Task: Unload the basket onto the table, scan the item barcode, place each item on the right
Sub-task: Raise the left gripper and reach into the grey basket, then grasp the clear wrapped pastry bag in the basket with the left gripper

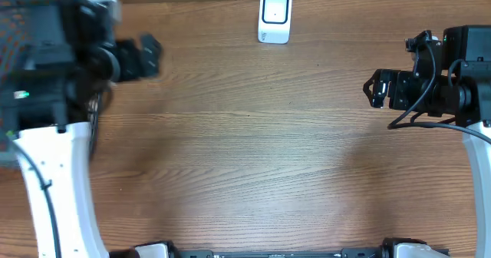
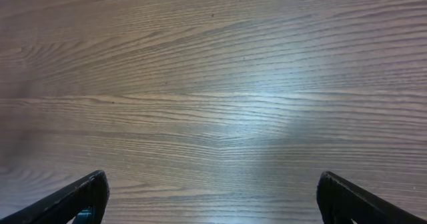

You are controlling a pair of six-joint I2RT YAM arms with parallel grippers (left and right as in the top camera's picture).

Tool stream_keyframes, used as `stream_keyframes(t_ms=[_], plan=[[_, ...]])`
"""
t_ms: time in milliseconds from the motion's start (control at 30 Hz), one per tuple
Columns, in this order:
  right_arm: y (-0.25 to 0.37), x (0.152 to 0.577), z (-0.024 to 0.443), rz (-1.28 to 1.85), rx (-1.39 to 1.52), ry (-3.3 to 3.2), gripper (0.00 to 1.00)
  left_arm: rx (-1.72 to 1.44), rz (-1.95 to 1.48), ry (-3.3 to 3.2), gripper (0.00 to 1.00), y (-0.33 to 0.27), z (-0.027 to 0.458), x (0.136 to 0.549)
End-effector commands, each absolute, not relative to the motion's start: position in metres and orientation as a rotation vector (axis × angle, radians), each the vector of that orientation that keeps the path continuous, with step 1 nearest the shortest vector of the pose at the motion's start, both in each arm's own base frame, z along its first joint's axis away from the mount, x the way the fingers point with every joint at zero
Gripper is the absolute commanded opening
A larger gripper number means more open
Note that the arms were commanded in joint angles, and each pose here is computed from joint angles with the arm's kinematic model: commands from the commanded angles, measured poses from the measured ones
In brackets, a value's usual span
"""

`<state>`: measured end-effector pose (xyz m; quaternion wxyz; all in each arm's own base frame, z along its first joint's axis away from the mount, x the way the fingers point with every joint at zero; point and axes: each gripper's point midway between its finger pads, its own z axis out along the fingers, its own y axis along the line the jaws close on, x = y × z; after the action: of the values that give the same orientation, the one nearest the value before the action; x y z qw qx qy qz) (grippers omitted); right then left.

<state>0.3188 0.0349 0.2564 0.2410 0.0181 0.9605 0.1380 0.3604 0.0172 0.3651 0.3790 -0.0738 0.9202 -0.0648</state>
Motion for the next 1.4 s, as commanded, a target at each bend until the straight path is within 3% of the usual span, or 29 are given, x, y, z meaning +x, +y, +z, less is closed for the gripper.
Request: stream_keyframes(t_ms=[0, 333, 467, 767, 1000, 1367], plan=[[0.038, 0.32, 0.269, 0.386, 0.024, 2.589, 1.0, -0.458, -0.005, 2.197, 0.95, 0.09, 0.411, 0.356], [0.038, 0.317, 0.267, 0.388, 0.027, 2.6, 1.0, -0.983, 0.358, 2.144, 0.9, 0.244, 0.377, 0.315], [0.038, 0.316, 0.266, 0.389, 0.029, 2.609, 1.0, -0.992, 0.379, 2.271, 0.77, 0.265, 0.341, 0.318], [0.039, 0.311, 0.264, 0.392, 0.035, 2.631, 1.0, -0.869, 0.226, 2.542, 0.68, 0.276, 0.25, 0.359], [0.039, 0.309, 0.263, 0.398, 0.035, 2.638, 1.0, -0.922, 0.162, 2.662, 0.76, 0.29, 0.189, 0.368], [0.04, 0.307, 0.262, 0.4, 0.037, 2.648, 1.0, -0.864, 0.001, 2.846, 0.73, 0.284, 0.114, 0.375]])
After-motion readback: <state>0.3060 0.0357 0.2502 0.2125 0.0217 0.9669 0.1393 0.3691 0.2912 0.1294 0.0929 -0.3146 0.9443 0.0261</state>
